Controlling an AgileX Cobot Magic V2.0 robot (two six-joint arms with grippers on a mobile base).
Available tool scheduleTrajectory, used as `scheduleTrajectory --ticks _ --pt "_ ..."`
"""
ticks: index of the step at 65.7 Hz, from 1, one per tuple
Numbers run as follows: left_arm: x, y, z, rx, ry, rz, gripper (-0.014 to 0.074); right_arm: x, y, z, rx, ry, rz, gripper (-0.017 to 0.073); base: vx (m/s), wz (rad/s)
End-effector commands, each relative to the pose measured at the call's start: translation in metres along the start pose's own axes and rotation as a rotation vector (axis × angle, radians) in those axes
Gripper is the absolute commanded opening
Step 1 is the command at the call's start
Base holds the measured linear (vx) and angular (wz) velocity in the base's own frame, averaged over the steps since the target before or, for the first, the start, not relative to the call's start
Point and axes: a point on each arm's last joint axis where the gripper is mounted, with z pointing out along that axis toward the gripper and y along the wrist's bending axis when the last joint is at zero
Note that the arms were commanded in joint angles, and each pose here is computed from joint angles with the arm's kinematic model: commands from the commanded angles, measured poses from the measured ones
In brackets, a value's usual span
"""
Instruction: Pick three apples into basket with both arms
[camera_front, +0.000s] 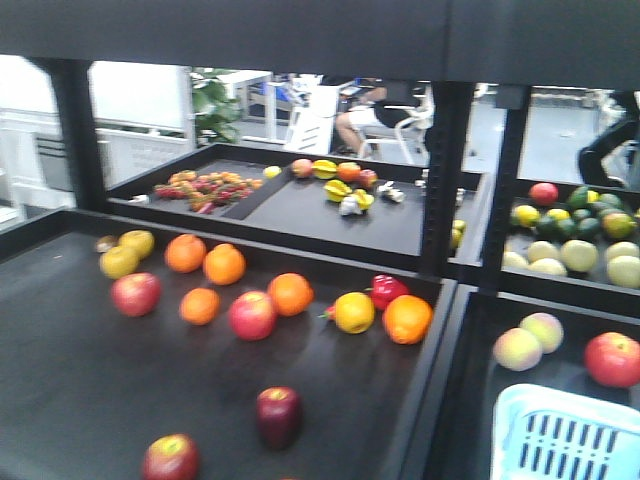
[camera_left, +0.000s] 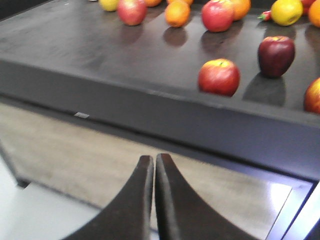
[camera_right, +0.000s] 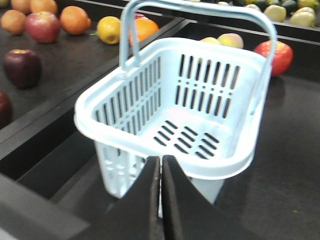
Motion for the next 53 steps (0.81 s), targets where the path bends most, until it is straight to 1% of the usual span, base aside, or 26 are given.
scheduleTrajectory --ticks 1,12,35,53 --pt "-0.0122 0.0001 -0.0015 0.002 -0.081 -0.003 -0.0006 -0.0063 -0.0010 -0.0001 0.013 -0.066 -0.005 -0.0004 0.21 -0.32" --pt "-0.0122 0.0001 -0.0015 0.002 -0.081 -0.003 -0.0006 -0.0063 -0.0010 -0.0001 0.013 -0.066 -0.005 -0.0004 0.20 -0.41" --pt "-0.0122 0.0001 -0.0015 0.002 -0.081 -0.003 -0.0006 -0.0062 -0.0010 -0.0001 0.013 -0.065 -0.005 -0.0004 0.14 -0.54" --pt "-0.0122 0.0001 -0.0015 0.002 -0.081 -0.003 -0.0006 -0.0062 -0.0010 -0.0001 0.013 -0.065 -0.005 -0.0004 0.03 -0.22"
